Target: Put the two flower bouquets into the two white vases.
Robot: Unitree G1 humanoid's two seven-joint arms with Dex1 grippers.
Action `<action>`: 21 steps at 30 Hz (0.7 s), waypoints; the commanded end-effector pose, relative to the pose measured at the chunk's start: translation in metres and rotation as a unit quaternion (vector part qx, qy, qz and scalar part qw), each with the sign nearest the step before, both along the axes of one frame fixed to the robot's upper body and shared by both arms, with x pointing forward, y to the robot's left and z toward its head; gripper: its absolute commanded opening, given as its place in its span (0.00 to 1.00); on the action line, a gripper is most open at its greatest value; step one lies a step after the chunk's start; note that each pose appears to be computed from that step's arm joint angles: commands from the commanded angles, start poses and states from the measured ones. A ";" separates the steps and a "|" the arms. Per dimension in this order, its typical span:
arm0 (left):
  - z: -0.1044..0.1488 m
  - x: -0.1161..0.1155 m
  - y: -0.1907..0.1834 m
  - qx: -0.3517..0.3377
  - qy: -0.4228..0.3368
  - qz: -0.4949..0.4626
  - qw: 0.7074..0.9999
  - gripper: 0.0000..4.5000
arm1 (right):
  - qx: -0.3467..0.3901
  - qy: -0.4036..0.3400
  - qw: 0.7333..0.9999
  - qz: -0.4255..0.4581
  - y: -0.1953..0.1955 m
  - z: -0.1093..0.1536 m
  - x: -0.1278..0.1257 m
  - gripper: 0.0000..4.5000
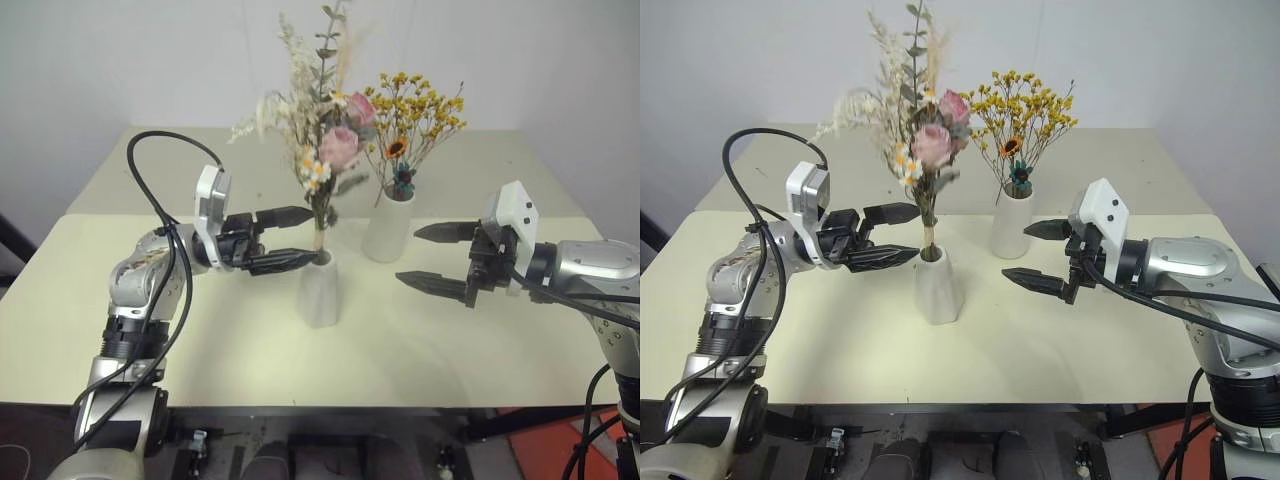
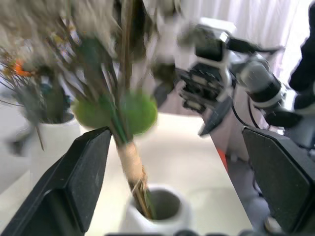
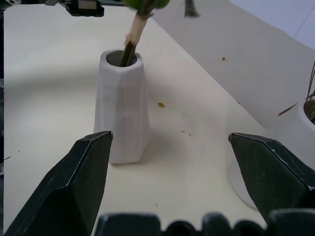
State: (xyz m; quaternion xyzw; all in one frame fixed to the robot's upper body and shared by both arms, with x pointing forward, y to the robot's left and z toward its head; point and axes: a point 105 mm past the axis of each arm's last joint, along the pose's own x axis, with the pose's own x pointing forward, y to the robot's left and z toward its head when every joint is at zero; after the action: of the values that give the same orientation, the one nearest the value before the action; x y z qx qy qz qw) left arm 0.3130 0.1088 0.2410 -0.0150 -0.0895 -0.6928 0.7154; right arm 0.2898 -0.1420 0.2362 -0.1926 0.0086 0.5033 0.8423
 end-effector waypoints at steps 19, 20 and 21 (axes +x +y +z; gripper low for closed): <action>0.017 -0.010 0.070 0.113 -0.059 0.150 0.980 0.99 | -0.008 -0.040 0.999 -0.024 -0.028 0.025 -0.010 1.00; 0.018 -0.013 0.073 0.115 -0.060 0.153 0.980 0.99 | -0.010 -0.040 0.999 -0.028 -0.032 0.026 -0.011 1.00; 0.018 -0.018 0.076 0.120 -0.061 0.157 0.978 0.99 | -0.013 -0.038 0.999 -0.032 -0.037 0.027 -0.013 1.00</action>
State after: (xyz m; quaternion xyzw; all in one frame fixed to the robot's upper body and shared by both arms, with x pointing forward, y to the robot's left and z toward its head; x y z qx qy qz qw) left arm 0.3048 0.1846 0.2444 0.1123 -0.0247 -0.5749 0.8101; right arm 0.2831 -0.1738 0.2487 -0.2112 0.0111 0.4729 0.8554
